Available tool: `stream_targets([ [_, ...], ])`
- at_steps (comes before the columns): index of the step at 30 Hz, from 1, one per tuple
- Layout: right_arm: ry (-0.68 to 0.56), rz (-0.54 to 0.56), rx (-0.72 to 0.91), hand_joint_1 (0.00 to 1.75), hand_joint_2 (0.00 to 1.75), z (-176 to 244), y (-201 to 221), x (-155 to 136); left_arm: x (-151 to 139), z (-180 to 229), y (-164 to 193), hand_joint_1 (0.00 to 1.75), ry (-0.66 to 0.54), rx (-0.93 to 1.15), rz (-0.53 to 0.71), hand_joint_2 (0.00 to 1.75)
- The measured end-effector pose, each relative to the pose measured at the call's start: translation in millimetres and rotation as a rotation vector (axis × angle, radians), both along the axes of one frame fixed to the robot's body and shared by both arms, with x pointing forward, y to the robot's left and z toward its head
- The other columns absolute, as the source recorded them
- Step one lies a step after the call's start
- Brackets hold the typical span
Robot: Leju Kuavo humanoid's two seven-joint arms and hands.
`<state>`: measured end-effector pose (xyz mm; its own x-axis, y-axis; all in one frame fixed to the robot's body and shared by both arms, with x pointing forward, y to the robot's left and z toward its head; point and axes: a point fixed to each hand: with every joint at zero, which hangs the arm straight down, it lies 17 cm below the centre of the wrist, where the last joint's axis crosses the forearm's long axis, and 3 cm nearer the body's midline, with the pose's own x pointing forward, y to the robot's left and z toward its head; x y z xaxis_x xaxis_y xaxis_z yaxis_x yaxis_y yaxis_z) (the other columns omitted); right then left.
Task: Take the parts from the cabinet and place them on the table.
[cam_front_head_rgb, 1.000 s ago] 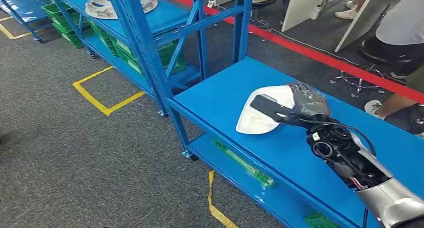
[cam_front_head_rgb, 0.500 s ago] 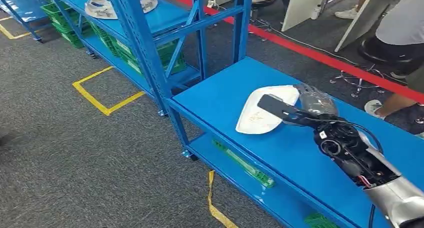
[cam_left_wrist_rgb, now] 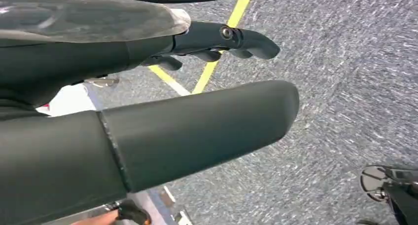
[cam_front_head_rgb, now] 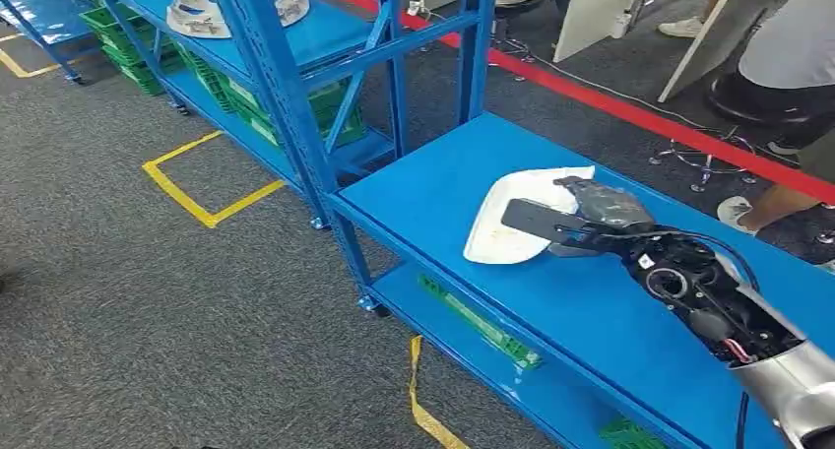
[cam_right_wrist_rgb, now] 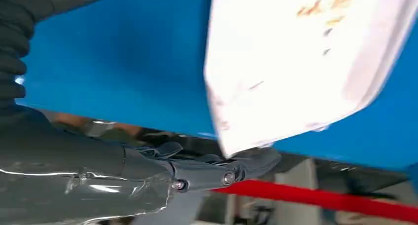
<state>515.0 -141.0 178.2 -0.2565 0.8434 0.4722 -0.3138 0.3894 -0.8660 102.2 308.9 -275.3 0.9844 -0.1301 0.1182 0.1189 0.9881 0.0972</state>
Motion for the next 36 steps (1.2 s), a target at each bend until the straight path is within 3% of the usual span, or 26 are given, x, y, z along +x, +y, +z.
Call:
stream_targets([
  [36, 0.087, 0.174, -0.14, 0.0, 1.75, -36.9, 11.9, -20.4, 9.7, 2.0, -4.4, 0.0, 0.003, -0.004, -0.034, 0.0],
])
